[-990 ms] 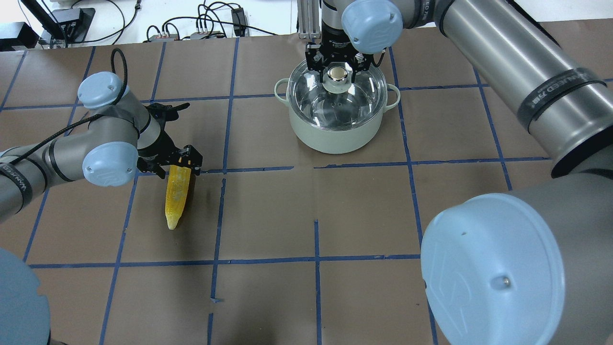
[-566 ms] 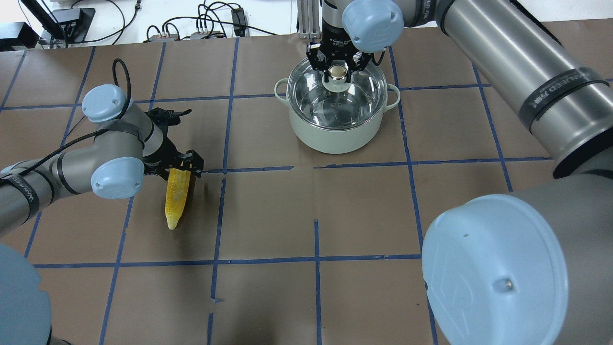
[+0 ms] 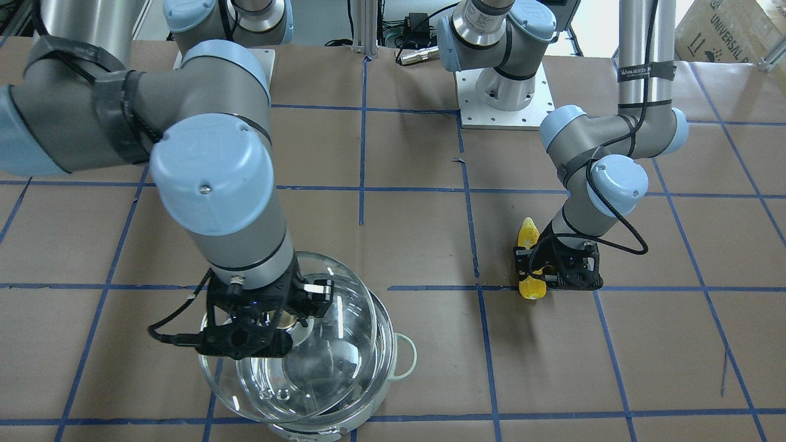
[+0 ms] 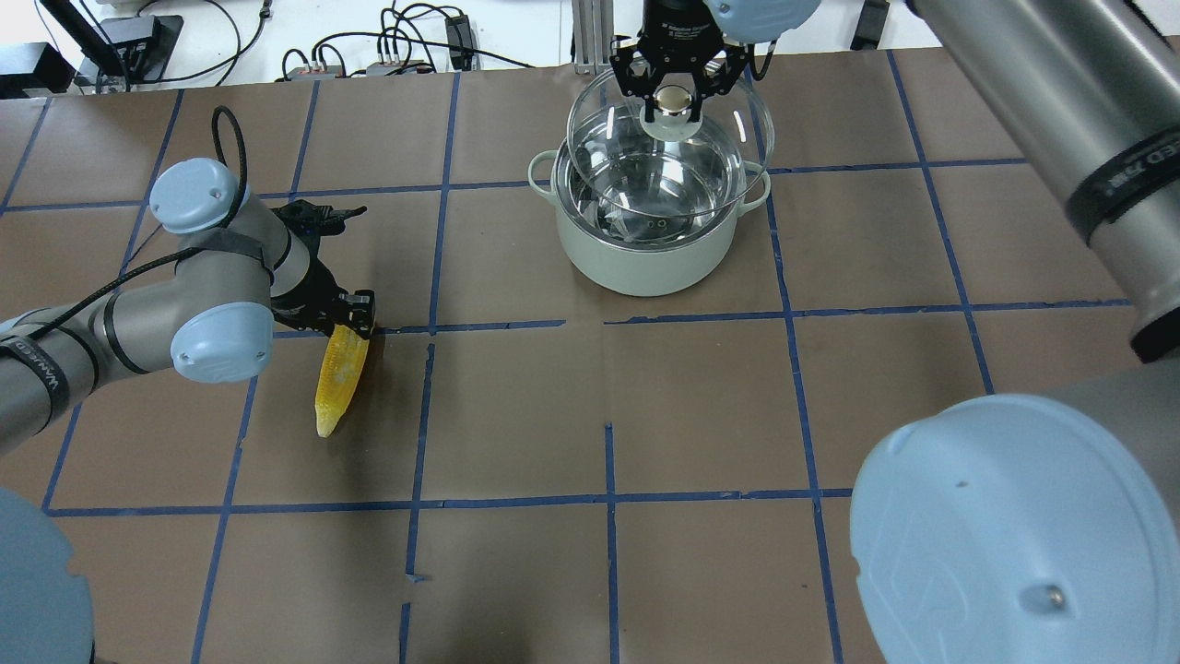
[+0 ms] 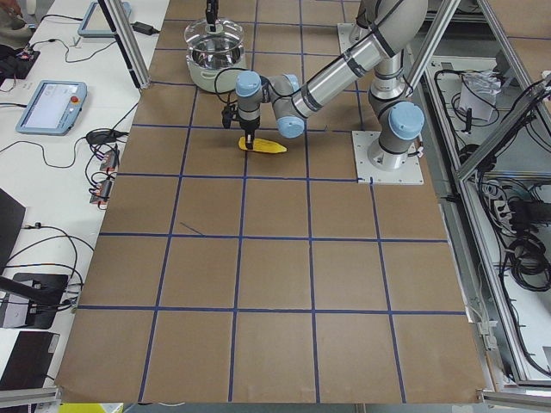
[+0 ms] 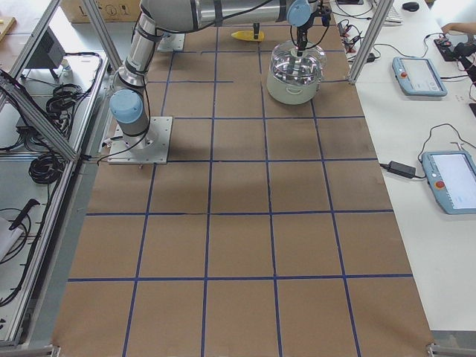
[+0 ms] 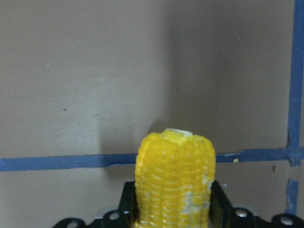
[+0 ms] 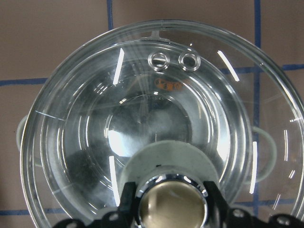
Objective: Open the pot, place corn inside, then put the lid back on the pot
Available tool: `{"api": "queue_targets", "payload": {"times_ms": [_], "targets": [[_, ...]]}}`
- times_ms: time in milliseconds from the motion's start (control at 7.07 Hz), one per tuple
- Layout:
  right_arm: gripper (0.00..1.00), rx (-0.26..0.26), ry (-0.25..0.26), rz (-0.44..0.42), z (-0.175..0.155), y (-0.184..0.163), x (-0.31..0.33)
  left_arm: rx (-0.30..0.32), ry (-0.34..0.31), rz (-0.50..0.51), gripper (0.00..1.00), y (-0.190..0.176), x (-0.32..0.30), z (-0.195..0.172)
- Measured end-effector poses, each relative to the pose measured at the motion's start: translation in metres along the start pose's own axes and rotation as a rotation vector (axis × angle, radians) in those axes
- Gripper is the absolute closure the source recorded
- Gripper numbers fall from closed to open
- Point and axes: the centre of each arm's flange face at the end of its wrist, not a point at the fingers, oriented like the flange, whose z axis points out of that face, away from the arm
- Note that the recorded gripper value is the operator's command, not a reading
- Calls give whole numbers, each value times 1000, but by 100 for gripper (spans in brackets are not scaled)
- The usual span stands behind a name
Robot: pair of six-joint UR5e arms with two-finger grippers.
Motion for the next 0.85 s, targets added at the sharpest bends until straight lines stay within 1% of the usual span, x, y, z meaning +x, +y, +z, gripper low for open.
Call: {"api": "queue_targets", "payload": {"times_ms": [141, 283, 424, 566, 707, 848], "targets": [[78, -17, 5, -38, -9, -6, 37, 16, -16, 5, 99, -2, 1, -13], [78, -41, 7, -83, -13, -13, 78, 18, -33, 6, 99, -6, 4, -32], [79, -69, 3, -114, -12, -19, 121, 8, -41, -11, 99, -14, 12, -58], [79, -101, -3, -132, -8, -21, 163, -5, -41, -47, 99, -28, 38, -97], [82, -125, -8, -162, -3, -15, 196, -15, -39, -79, 99, -43, 77, -139], [82, -142, -15, -179, -1, -1, 223, -21, -35, -111, 99, -57, 123, -177]]}}
